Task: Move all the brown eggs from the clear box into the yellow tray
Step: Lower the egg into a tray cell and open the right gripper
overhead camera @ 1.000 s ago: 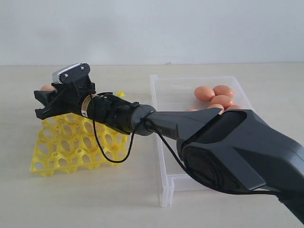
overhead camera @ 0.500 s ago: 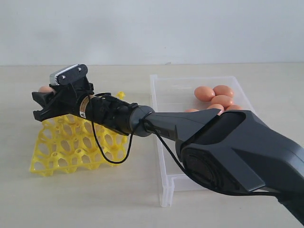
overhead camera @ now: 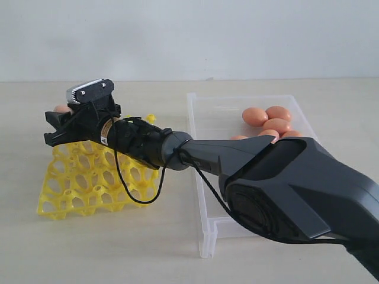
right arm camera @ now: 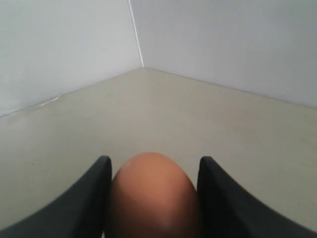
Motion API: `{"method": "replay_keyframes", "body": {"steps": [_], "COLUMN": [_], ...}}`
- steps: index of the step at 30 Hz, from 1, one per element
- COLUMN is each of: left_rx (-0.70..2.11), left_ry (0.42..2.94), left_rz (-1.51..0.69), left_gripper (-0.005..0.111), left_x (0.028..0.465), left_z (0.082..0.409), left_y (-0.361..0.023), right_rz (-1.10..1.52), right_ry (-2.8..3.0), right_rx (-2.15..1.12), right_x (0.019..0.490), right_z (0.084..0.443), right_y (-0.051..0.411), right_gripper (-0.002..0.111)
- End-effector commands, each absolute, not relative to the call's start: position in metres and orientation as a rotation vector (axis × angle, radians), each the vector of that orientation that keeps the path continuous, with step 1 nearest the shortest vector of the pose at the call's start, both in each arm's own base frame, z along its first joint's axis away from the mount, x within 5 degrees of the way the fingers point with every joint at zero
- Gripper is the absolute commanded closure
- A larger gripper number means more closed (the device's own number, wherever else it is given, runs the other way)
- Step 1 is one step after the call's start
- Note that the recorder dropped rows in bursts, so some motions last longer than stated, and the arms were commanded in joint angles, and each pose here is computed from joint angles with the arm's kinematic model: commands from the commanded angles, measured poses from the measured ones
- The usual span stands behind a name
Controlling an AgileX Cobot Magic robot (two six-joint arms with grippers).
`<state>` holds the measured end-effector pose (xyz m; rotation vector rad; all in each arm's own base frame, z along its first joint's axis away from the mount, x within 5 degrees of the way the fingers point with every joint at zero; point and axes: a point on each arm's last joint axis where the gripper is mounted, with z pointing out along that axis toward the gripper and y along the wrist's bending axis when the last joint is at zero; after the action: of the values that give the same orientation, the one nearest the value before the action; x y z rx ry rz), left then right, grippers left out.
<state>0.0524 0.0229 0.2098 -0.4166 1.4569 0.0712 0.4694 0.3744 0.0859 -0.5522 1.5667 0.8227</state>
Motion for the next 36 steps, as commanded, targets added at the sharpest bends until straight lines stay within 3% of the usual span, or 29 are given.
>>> {"method": "replay_keyframes", "body": {"steps": [1, 14, 20, 29, 32, 36], "left_rx": [-0.411, -0.406, -0.406, -0.385, -0.382, -0.382], "left_ry": [1.452, 1.453, 1.453, 1.454, 1.454, 1.454], "left_rz": [0.072, 0.078, 0.078, 0.076, 0.08, 0.08], "left_gripper": [0.103, 0.103, 0.103, 0.103, 0.103, 0.103], "left_x": [0.052, 0.052, 0.052, 0.053, 0.053, 0.053], "left_z": [0.211, 0.211, 0.211, 0.211, 0.211, 0.211], "left_y": [0.023, 0.023, 0.023, 0.021, 0.021, 0.021], "right_rz": [0.813, 0.774, 0.771, 0.772, 0.767, 0.692], "right_ry": [1.574, 1.553, 1.551, 1.552, 1.541, 1.443], "right_rx": [-0.537, -0.591, -0.591, -0.589, -0.593, -0.655], "right_x": [0.472, 0.47, 0.47, 0.47, 0.471, 0.471], "right_z": [0.09, 0.09, 0.09, 0.09, 0.095, 0.128], "right_y": [0.373, 0.375, 0.375, 0.374, 0.375, 0.375], "right_gripper": [0.068, 0.067, 0.051, 0.05, 0.05, 0.05]}}
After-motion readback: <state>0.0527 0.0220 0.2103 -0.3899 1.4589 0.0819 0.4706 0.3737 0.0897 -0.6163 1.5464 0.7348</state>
